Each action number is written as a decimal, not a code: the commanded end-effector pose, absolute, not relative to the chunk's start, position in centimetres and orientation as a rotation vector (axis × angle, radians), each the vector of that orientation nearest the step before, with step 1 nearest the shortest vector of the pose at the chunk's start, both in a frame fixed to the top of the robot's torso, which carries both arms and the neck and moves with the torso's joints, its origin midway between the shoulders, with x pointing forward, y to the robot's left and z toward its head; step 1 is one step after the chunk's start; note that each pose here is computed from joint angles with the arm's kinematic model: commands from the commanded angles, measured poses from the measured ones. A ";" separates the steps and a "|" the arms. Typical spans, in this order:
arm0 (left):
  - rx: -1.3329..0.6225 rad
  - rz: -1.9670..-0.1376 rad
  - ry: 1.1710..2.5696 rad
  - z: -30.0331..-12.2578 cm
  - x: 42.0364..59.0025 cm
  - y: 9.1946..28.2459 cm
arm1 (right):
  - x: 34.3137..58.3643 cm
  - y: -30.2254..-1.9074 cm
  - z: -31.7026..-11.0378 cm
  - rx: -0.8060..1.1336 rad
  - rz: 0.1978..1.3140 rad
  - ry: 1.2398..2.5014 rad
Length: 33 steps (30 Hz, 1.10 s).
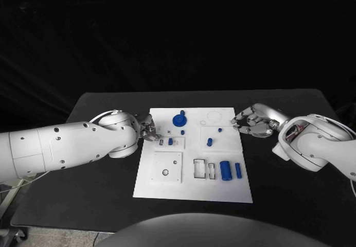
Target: Assemble the parts on the task board
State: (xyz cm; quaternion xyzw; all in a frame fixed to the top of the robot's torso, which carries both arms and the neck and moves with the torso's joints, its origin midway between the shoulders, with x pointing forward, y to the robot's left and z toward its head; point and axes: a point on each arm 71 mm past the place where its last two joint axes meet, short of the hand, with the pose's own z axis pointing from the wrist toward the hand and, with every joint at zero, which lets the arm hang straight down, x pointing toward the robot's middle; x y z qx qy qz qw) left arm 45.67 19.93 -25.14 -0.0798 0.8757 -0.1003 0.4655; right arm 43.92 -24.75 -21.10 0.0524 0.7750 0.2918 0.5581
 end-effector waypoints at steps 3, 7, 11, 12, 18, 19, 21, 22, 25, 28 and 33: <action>-0.188 -0.249 2.157 -25.6 45.5 19.6 | 44.0 -24.8 -21.1 0.131 0.684 1.826; -0.184 -0.257 2.175 -25.9 45.2 19.5 | 44.0 -24.8 -21.2 0.131 0.683 1.828; -0.181 -0.268 2.187 -26.0 45.0 19.4 | 44.0 -24.8 -21.2 0.132 0.680 1.830; -0.180 -0.271 2.192 -26.1 44.9 19.3 | 44.0 -24.9 -21.2 0.132 0.679 1.831; -0.167 -0.282 2.218 -26.2 44.6 19.1 | 44.1 -24.8 -21.2 0.133 0.677 1.834; -0.168 -0.284 2.222 -26.2 44.6 19.1 | 44.1 -24.8 -21.2 0.133 0.677 1.834; -0.168 -0.285 2.226 -26.3 44.5 19.1 | 44.1 -24.8 -21.2 0.133 0.677 1.834; -0.168 -0.286 2.227 -26.3 44.5 19.1 | 44.1 -24.8 -21.2 0.133 0.677 1.834; -0.168 -0.287 2.233 -26.3 44.5 19.2 | 44.1 -24.8 -21.3 0.133 0.676 1.835; -0.167 -0.290 2.235 -26.3 44.4 19.1 | 44.1 -24.9 -21.3 0.133 0.676 1.836; -0.166 -0.299 2.240 -26.4 44.3 19.0 | 44.1 -24.9 -21.3 0.134 0.674 1.836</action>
